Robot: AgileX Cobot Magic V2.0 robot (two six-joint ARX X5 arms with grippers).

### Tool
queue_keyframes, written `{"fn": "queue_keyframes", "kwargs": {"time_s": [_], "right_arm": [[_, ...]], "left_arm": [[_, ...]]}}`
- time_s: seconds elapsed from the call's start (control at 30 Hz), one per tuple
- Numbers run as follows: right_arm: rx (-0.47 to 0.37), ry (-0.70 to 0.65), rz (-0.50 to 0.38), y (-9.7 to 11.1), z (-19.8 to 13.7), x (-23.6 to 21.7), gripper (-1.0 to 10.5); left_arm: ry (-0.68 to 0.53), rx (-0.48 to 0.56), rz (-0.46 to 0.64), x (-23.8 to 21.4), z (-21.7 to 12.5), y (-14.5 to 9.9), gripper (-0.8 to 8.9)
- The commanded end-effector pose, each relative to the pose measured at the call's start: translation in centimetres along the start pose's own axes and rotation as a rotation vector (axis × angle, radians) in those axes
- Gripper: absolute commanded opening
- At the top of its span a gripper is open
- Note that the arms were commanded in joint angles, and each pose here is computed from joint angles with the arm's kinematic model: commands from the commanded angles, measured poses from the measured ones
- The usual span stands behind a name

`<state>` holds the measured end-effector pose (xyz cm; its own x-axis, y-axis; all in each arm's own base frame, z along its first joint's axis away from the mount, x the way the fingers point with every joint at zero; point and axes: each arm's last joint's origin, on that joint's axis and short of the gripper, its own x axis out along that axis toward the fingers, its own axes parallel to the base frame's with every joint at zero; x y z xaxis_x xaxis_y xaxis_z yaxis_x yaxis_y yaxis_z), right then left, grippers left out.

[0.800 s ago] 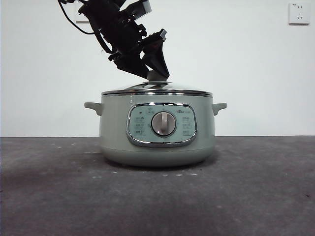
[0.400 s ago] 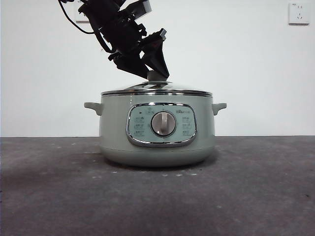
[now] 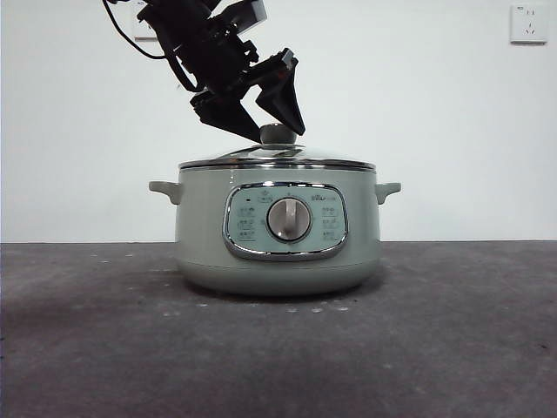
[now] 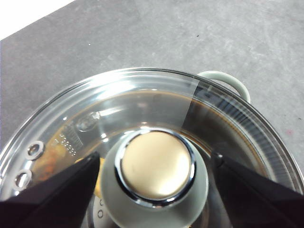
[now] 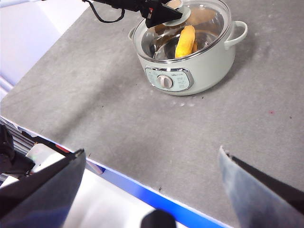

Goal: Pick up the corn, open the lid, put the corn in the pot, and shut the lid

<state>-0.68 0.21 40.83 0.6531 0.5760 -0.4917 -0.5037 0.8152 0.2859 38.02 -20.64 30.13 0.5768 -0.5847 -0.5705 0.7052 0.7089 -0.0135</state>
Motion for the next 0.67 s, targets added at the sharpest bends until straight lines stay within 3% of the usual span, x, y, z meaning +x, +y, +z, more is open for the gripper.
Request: {"fn": "queue_keyframes", "kwargs": {"time_s": [0.03, 0.33, 0.67], "right_arm": [[0.005, 0.031, -0.011, -0.1, -0.3, 0.2, 4.7], [-0.003, 0.026, -0.032, -0.2, -0.3, 0.2, 4.7], [-0.038, 0.024, -0.048, -0.2, -0.3, 0.2, 4.7]], "left_arm": [[-0.039, -0.001, 0.003, -1.4, 0.9, -0.1, 4.09], [-0.026, -0.016, 0.002, -8.3, 2.3, -1.6, 4.09], [0.066, -0.050, -0.024, -21.4, 0.9, -5.5, 4.09]]}}
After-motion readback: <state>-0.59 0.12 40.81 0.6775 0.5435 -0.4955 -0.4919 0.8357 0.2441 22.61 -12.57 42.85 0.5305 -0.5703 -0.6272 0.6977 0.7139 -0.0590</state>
